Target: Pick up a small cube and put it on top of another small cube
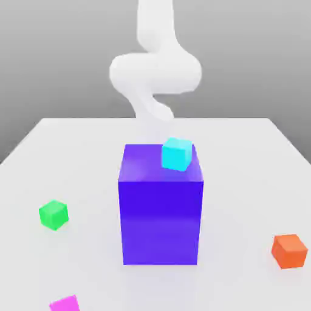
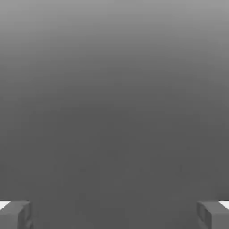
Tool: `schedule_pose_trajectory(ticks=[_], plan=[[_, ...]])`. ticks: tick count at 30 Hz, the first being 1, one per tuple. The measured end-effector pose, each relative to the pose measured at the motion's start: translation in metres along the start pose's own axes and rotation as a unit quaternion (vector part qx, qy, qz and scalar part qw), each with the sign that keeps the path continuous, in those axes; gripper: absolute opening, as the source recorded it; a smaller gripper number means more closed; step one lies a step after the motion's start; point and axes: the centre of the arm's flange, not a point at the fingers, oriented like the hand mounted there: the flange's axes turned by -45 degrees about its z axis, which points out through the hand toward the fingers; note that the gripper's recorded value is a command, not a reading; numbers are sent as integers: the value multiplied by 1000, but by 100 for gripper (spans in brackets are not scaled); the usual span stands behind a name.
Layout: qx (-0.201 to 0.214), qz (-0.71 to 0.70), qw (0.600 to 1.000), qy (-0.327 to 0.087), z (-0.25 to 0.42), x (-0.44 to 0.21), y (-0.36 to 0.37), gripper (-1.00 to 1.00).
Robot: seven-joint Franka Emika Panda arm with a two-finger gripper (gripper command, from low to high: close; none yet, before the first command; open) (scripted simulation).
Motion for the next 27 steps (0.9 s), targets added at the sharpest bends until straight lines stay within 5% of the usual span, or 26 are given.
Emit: schedule_pose_trajectory(ticks=[14, 27], plan=[[-96, 216, 959, -155, 241, -30, 65, 0], [-175, 410, 852, -275, 426, -161, 141, 0]])
